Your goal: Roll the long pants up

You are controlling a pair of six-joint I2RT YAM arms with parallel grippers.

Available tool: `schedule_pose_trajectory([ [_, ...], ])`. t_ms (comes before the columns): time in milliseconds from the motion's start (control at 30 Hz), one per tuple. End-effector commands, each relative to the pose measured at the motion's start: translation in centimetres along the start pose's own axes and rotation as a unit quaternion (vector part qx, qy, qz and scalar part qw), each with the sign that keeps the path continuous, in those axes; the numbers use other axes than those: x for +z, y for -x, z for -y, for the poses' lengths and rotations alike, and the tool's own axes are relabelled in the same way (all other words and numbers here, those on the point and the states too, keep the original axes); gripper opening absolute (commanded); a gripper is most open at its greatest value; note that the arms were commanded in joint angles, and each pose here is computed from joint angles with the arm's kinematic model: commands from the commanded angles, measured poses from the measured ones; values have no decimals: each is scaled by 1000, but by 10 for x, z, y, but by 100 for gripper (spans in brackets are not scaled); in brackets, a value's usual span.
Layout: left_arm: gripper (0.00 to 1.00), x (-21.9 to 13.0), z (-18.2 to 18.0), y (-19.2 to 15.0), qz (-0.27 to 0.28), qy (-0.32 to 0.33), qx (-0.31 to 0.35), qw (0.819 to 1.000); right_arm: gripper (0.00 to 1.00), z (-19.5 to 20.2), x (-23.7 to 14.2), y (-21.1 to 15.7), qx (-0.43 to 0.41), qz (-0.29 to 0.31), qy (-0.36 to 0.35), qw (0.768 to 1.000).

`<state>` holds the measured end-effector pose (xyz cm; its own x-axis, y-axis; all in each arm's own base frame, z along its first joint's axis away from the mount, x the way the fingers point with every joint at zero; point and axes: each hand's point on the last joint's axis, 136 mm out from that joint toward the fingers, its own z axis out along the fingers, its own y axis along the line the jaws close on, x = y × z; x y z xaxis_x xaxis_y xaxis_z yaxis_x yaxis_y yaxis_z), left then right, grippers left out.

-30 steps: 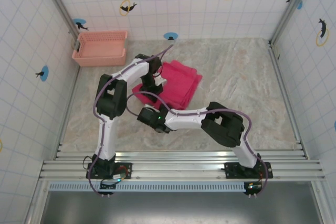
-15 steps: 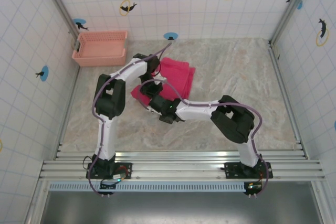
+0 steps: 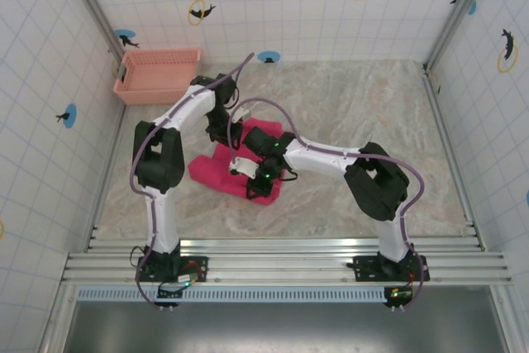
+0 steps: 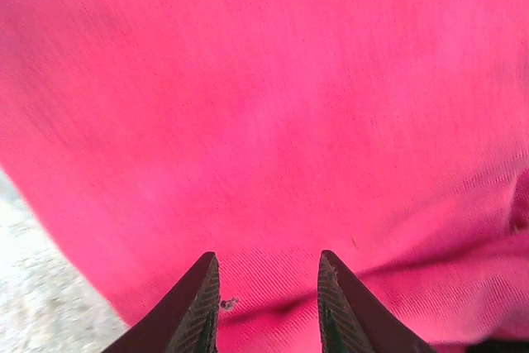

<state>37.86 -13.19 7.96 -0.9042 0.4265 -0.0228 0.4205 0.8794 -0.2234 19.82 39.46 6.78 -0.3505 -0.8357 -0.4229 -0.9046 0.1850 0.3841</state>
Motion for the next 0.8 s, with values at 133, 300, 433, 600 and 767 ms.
schedule_pose_trajectory([
  [133, 35, -19, -10, -10, 11, 33, 5, 999, 12, -35, -64, 55, 109, 128, 197, 966],
  [300, 34, -22, -5, -17, 15, 26, 6, 1000, 12, 6, -68, 61, 240, 125, 225, 936],
  [433, 34, -23, -2, -23, 15, 24, 6, 1000, 12, 41, -56, 51, 303, 118, 220, 920],
  [600, 33, -37, -14, -31, 22, 74, 5, 997, 12, 74, -43, 39, 337, 127, 198, 911],
  [767, 35, -72, -23, -21, 78, 124, -5, 989, 12, 101, -30, 26, 361, 127, 163, 909],
])
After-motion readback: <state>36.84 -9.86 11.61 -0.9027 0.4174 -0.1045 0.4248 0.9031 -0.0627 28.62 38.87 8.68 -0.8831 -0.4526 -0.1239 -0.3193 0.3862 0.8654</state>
